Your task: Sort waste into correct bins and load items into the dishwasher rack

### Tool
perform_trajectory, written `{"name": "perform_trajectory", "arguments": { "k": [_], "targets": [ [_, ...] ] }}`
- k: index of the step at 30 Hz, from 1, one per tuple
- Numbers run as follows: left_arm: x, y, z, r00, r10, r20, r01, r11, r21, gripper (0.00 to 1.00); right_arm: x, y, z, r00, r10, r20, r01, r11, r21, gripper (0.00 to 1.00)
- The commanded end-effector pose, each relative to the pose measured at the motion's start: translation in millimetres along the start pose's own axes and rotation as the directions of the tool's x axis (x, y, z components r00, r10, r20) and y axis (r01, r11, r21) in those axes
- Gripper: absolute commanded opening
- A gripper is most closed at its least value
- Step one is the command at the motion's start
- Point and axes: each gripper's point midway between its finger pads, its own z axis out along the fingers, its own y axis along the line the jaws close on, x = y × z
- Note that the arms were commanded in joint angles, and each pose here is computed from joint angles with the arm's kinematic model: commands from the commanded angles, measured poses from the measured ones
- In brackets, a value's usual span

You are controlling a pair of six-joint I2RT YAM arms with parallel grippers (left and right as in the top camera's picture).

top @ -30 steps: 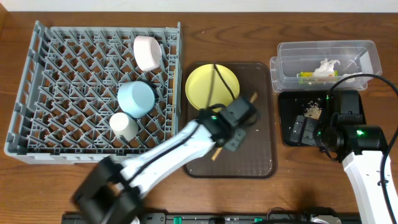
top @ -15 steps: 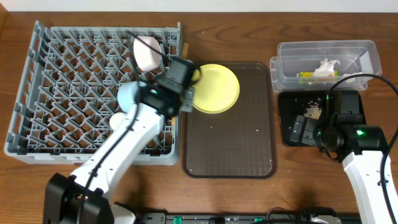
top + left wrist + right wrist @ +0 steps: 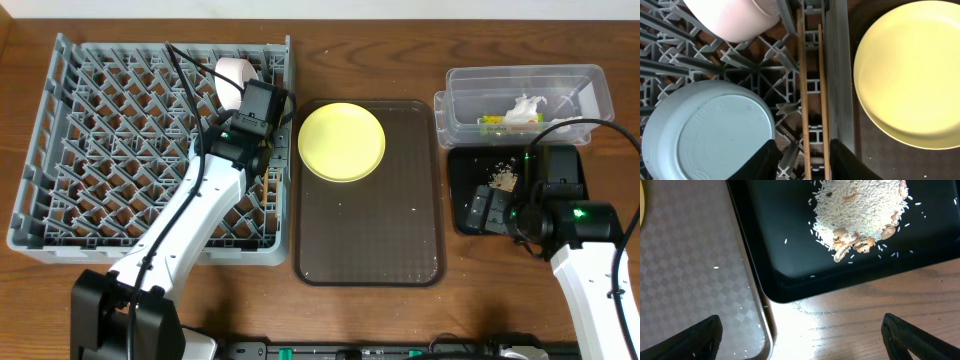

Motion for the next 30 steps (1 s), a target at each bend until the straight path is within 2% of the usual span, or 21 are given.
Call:
{"name": "perform_trajectory", "arguments": {
  "k": [1, 4, 8, 14, 19, 24, 30],
  "targets": [
    [2.3, 1.3, 3.3, 1.000, 0.008, -0.009, -0.008, 1.000, -0.011, 0.41, -2.2, -3.8, -1.4, 1.000, 0.009, 0.006, -0.009, 1.000, 0.007, 0.99],
    [2.6, -4.1, 1.7, 1.000, 0.020, -0.005, -0.020, 1.000, -0.003, 0.47, -2.4, -3.7, -1.4, 1.000, 0.009, 0.007, -0.009, 1.000, 0.006, 0.99],
    [5.4, -24.7, -3.4, 0.997, 0.073, 0.006, -0.073, 0.997, 0.027, 0.47, -2.6, -3.7, -1.3, 1.000, 0.009, 0.008, -0.009, 1.000, 0.006, 0.99],
    [8.1, -90.7, -18.1, 0.959, 0.266, 0.094, -0.278, 0.948, 0.155, 0.47, -3.3, -3.5, -1.4, 1.000, 0.009, 0.011, -0.009, 1.000, 0.005, 0.99],
    [3.9, -137.9, -25.7, 0.928, 0.316, 0.196, -0.355, 0.911, 0.209, 0.47, -3.2, -3.5, -1.4, 1.000, 0.009, 0.010, -0.009, 1.000, 0.005, 0.99],
    [6.2, -161.3, -4.9, 0.919, 0.332, 0.211, -0.377, 0.899, 0.223, 0.47, -3.2, -3.5, -1.4, 1.000, 0.009, 0.010, -0.009, 1.000, 0.005, 0.99],
    [22.3, -174.6, 33.9, 0.920, 0.359, 0.158, -0.388, 0.891, 0.236, 0.49, -3.2, -3.5, -1.4, 1.000, 0.009, 0.010, -0.009, 1.000, 0.005, 0.99]
  ]
}}
